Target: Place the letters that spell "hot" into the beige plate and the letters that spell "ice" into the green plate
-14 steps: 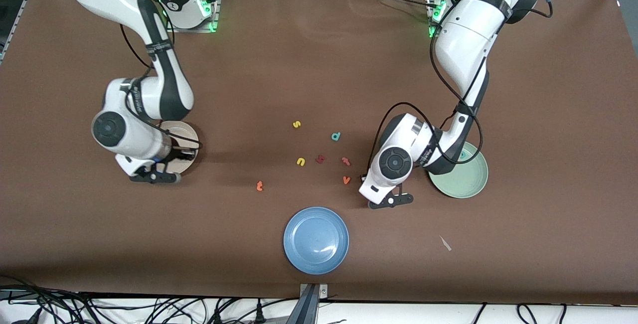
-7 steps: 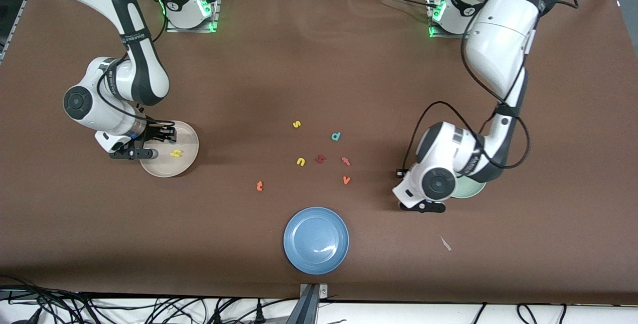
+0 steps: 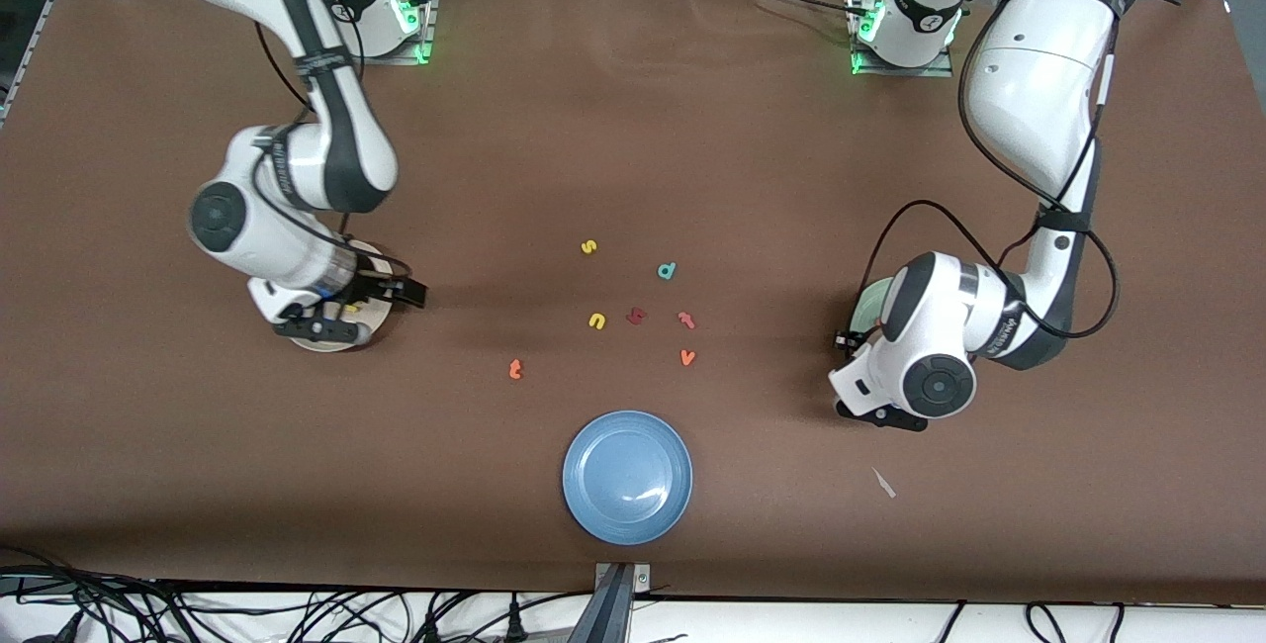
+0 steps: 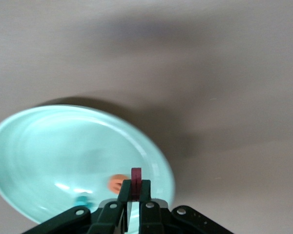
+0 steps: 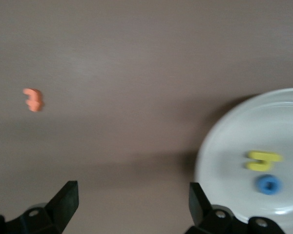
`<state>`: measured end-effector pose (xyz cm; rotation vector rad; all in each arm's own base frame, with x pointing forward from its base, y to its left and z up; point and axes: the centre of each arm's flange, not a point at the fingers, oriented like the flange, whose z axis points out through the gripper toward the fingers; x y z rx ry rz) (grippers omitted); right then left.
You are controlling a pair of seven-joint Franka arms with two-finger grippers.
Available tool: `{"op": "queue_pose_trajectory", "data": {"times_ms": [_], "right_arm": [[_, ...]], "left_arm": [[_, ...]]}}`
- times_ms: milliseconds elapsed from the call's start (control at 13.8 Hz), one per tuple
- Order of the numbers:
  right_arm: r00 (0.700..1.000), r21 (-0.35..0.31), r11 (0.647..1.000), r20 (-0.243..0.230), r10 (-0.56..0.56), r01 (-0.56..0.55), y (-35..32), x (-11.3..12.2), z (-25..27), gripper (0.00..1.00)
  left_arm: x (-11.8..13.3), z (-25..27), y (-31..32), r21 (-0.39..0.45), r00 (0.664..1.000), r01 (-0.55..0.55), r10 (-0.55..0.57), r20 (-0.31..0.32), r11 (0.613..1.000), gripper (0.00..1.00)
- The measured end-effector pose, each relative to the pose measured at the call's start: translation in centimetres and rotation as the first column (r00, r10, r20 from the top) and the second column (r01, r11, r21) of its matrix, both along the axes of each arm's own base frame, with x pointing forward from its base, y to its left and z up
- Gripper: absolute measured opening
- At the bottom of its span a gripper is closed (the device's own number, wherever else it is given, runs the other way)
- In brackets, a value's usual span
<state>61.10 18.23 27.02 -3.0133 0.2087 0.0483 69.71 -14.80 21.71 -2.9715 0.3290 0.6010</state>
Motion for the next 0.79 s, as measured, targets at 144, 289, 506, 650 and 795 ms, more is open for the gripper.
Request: {"op": "queue_pose_trajectory", "data": {"times_ms": [144,289,506,650,795], "right_arm": [[0.999,-0.021,0.999,0.008,-0.035,0.036,4.1,1.0,-1.3,1.0],[0.998,-0.042,0.997,0.014,-0.063,0.064,7.1,2.0,-3.2,1.0],[0.998,-0.063,0.996,0.025,-0.064,0.066,10.4,2.9,-5.6,1.0],[0.996,-0.065,0.995,0.038,-0.077,0.08,11.2,3.6,-6.1,1.0],[0.994,-0.064,0.993,0.052,-0.096,0.099,12.1,4.3,-6.4,1.0]], "left_arm": [[0.3,-0.4,2.8,0.001,0.998,0.059,-0.058,-0.013,0.998,0.07],[0.4,-0.8,4.7,-0.017,0.994,0.105,-0.106,-0.03,0.994,0.07],[-0.2,-3.5,5.0,-0.029,0.989,0.143,-0.144,-0.02,0.989,0.07],[-0.7,-5.1,5.1,-0.008,0.985,0.171,-0.171,-0.015,0.985,0.07],[-0.6,-5.0,5.4,0.001,0.984,0.177,-0.177,-0.009,0.984,0.13]]}}
